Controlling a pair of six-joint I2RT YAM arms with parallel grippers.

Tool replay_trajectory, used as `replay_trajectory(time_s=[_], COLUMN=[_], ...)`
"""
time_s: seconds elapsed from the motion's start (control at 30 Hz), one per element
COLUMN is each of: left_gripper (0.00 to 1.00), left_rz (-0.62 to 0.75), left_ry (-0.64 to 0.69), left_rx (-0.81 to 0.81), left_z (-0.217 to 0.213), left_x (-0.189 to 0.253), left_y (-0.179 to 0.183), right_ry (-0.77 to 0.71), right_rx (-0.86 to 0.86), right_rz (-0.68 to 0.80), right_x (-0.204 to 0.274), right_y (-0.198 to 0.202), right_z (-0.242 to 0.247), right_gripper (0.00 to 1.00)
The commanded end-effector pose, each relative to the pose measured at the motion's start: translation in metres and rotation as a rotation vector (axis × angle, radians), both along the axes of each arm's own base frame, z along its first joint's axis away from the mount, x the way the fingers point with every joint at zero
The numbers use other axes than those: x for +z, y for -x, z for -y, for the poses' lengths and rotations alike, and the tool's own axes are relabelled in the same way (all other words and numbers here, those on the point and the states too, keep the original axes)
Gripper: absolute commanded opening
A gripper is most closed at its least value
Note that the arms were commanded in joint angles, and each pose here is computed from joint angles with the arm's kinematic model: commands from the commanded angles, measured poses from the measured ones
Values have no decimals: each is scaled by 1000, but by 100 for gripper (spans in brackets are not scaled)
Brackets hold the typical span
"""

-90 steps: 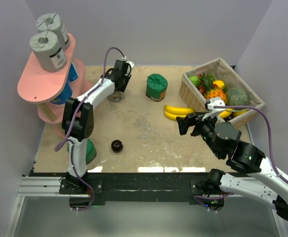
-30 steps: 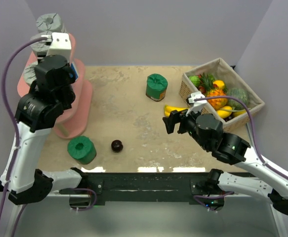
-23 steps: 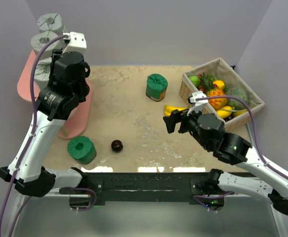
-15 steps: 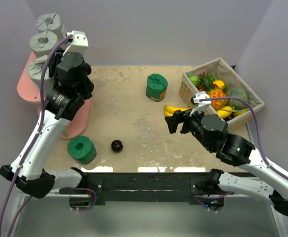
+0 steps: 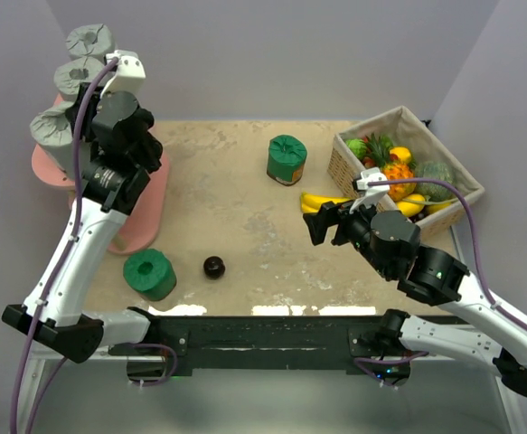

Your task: Place and organize the paper towels onto the shelf

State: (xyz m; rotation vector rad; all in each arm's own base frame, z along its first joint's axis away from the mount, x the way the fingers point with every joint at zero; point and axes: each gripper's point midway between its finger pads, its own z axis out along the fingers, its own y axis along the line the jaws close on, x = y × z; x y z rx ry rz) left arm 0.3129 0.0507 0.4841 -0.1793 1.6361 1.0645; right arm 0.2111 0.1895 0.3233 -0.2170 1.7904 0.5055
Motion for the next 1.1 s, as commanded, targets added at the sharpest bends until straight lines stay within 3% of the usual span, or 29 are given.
replay_trajectory(time_s=[0.0, 0.1, 0.27, 0.63, 1.07], left_gripper=[53, 62, 67, 65, 61], left_rz=[50, 60, 69, 81, 122], left_ry=[1, 8, 28, 175, 372], left_rx=[26, 34, 5, -245, -465], left_z=[-8, -7, 3, 38, 51], left_x=[14, 20, 27, 28, 33], left_y=[2, 1, 0, -2, 35], right_ry=[-46, -44, -41, -36, -30], right_rx=[-27, -22, -22, -16, 8], right_rz=[32, 31, 31, 19, 2], right_x=[19, 18, 17, 15, 10], right_y=[-2, -2, -3, -4, -5], right_z=[4, 3, 2, -2, -12], right_gripper=[88, 88, 88, 88, 88])
